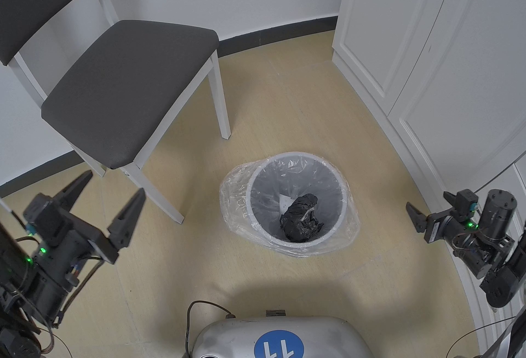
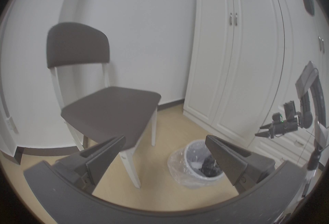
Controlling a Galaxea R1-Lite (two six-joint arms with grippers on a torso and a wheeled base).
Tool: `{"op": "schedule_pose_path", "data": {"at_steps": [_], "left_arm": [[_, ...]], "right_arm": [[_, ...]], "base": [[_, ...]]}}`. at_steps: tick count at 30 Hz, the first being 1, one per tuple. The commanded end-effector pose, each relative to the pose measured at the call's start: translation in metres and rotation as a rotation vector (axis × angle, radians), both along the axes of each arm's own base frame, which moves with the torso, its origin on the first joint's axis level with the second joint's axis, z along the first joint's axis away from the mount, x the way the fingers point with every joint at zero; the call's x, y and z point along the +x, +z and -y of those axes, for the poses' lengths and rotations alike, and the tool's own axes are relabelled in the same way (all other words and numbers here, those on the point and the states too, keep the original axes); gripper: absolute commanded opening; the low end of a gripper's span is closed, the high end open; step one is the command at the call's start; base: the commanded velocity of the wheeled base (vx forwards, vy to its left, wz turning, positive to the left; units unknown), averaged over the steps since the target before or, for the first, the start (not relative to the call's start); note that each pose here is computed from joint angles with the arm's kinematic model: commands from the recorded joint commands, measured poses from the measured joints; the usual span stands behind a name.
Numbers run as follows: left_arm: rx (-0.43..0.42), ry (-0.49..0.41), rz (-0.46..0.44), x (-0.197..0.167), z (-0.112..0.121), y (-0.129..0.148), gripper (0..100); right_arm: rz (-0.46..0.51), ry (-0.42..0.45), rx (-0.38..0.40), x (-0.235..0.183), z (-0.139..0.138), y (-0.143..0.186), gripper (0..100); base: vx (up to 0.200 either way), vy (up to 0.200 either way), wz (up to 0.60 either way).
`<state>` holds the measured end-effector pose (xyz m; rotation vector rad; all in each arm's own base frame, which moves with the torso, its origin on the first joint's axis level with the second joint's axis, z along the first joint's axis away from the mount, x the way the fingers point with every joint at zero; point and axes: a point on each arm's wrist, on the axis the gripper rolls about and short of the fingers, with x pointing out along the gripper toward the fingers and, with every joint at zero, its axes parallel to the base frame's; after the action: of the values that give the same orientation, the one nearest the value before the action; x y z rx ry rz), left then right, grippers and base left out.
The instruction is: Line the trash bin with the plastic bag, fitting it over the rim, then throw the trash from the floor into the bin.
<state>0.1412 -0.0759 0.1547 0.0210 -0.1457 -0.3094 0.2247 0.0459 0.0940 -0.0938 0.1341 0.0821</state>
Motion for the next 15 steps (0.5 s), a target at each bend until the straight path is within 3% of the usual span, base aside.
{"op": "schedule_pose_path", "data": {"at_steps": [1,7,9,13,15], "left_arm": [[-0.122,0.051,0.177,-0.048,-0.028,0.027,100],[-0.131,0.119,0.228,-0.071,-0.045,0.031,100],[-0.108,0.201,0.239,-0.083,-0.055,0.031,100],[-0.107,0.261,0.237,-0.095,-0.064,0.028,100],[-0.099,0.297,0.233,-0.099,-0.067,0.027,100]], "right_arm": [[0.210,-0.072,0.064,-0.054,0.011,0.045,100],[0.366,-0.043,0.126,-0.081,0.012,0.071,100],[0.443,-0.049,0.143,-0.096,0.017,0.082,100],[0.525,-0.075,0.172,-0.114,0.023,0.091,100],[0.521,-0.080,0.180,-0.124,0.026,0.092,100]], "base": [[0.000,0.000,0.00],[0.000,0.000,0.00],[0.000,0.000,0.00],[0.000,0.000,0.00],[0.000,0.000,0.00]]}}
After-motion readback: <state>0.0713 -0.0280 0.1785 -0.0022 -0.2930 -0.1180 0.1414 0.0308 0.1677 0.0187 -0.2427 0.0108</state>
